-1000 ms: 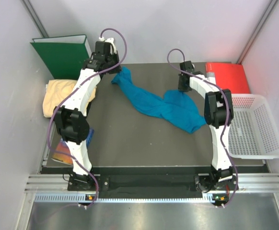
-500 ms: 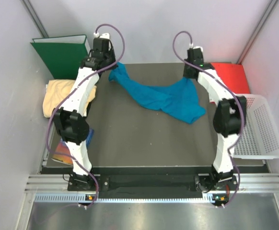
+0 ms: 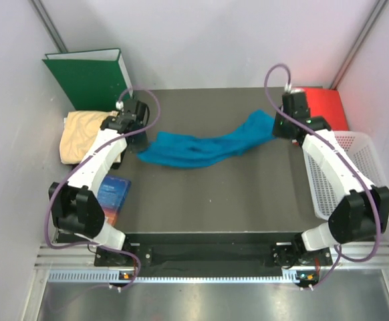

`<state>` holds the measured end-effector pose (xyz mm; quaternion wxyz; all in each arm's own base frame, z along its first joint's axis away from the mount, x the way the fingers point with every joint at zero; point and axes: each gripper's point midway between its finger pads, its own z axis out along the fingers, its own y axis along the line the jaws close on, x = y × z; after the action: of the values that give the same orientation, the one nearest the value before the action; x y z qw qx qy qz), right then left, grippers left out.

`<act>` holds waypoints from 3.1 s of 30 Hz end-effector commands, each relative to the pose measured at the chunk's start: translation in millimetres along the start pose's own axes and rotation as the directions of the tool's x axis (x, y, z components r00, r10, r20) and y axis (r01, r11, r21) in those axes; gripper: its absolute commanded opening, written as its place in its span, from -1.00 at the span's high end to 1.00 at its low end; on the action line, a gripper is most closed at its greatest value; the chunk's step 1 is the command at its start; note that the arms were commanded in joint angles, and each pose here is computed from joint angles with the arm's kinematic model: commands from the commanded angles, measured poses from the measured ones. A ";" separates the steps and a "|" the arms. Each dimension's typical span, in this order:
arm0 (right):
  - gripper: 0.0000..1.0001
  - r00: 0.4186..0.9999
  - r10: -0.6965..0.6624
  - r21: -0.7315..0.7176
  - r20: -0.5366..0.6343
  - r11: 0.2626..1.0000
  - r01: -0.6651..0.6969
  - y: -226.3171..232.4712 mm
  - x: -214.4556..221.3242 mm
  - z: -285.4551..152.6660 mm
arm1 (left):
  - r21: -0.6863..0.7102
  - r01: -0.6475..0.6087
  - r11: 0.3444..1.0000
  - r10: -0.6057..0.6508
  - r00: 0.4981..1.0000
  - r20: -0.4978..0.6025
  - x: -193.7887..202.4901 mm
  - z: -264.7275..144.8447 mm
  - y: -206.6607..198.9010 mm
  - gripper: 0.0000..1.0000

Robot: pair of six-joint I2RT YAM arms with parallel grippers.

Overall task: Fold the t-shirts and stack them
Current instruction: Flatten the tshirt out

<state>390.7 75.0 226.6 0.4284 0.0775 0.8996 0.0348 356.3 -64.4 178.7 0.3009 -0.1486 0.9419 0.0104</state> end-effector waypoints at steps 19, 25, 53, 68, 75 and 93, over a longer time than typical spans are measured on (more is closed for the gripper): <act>1.00 0.929 -0.046 -0.017 -0.367 0.999 0.043 2.8 99.4 65.4 | 0.058 -0.069 0.996 0.076 0.988 -0.134 -32.3 139.3 -77.0 -0.93; 1.00 0.937 -0.045 -0.023 -0.347 0.999 0.040 5.0 87.2 67.6 | 0.069 -0.064 0.996 0.075 0.980 -0.186 -23.3 182.7 -89.8 -0.94; -0.63 0.938 -0.002 0.020 -0.347 1.000 0.010 -2.8 84.2 73.2 | 0.200 -0.040 0.979 0.016 0.992 0.123 -123.2 92.7 -99.1 0.65; -0.58 0.934 0.045 0.184 -0.353 0.983 0.023 -20.4 78.5 113.5 | 0.277 -0.086 0.957 0.082 0.996 0.026 -101.2 129.3 -118.7 -0.71; -0.58 0.962 0.045 0.222 -0.268 0.975 0.016 -29.3 40.2 115.9 | 0.297 -0.082 0.951 0.113 0.990 -0.086 -70.1 161.5 -122.8 -0.76; -0.59 0.968 0.101 0.267 -0.230 0.963 -0.037 -63.8 18.7 122.2 | 0.085 -0.085 0.993 0.091 0.993 -0.076 -64.3 168.7 -65.6 -0.79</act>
<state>459.6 16.0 114.7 0.2824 0.1600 0.9438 -0.0631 512.0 -115.1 40.3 0.2157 -0.0755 0.9725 -0.0451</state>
